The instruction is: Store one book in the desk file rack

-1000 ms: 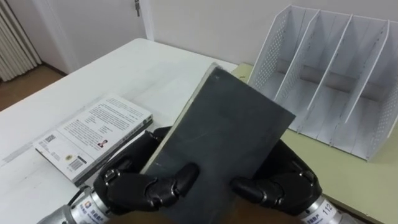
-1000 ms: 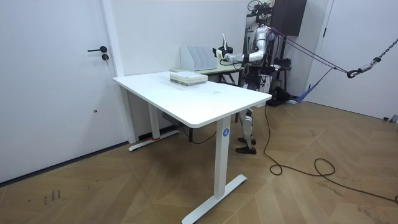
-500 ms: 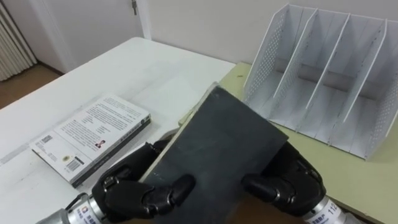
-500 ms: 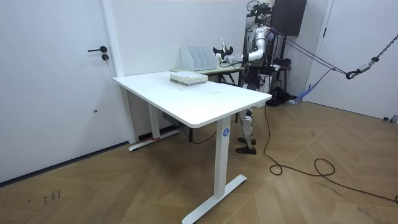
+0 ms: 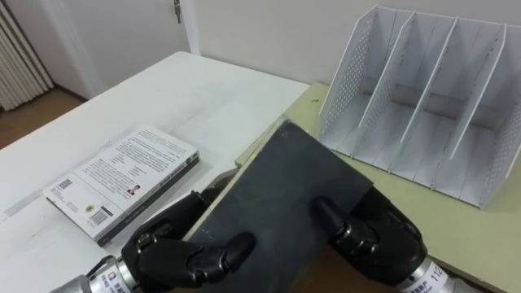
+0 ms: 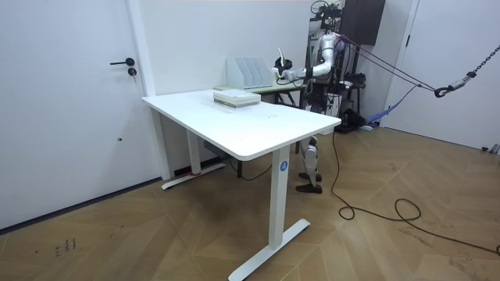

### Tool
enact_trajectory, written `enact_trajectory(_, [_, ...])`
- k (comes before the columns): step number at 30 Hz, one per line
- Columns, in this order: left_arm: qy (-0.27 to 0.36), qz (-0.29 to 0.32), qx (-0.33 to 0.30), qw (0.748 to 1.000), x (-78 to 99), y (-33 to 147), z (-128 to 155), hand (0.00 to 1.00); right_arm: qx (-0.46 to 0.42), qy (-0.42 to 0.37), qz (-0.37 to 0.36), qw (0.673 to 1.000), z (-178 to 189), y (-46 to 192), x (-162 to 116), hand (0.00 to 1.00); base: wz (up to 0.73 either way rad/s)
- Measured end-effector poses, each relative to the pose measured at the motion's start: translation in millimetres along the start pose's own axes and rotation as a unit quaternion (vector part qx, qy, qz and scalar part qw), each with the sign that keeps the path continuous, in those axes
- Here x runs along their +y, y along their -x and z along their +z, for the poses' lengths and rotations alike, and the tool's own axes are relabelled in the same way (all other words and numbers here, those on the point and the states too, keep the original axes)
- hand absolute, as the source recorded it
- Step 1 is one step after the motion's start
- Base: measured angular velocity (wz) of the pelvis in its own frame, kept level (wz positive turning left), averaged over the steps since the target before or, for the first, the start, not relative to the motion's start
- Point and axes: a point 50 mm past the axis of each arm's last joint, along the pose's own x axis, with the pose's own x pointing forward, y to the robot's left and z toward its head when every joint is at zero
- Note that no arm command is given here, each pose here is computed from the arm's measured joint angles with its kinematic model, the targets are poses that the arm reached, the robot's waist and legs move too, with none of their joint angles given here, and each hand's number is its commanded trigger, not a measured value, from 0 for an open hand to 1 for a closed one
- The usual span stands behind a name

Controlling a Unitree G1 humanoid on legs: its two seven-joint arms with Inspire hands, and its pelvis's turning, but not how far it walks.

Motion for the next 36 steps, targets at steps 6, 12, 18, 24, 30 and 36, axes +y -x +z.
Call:
enact_trajectory(6, [0.002,-0.006,0.001,1.000,-1.1,-0.8,-1,0.60,0.000,0.002,0.003,1.000,1,0,1,1.00,0.00])
enact_trajectory(12, [0.006,0.000,0.006,1.000,0.5,0.6,-4,0.00,0.004,0.008,-0.001,1.000,1,0,0,1.00,-0.02])
enact_trajectory(18, [0.023,0.061,0.030,0.997,9.9,13.5,-19,0.00,0.019,0.042,-0.048,0.998,5,3,-7,1.00,0.00])
enact_trajectory(24, [-0.005,0.123,0.089,0.988,13.7,22.2,-39,0.00,0.038,0.140,-0.163,0.976,18,8,-18,1.00,0.00])
enact_trajectory(30, [0.005,0.186,0.147,0.971,14.5,26.1,-76,0.00,0.048,0.274,-0.279,0.919,26,4,-20,1.00,-0.02])
enact_trajectory(36, [0.055,0.240,0.192,0.950,13.7,39.9,-116,0.00,0.012,0.371,-0.365,0.854,37,-2,-13,1.00,-0.07])
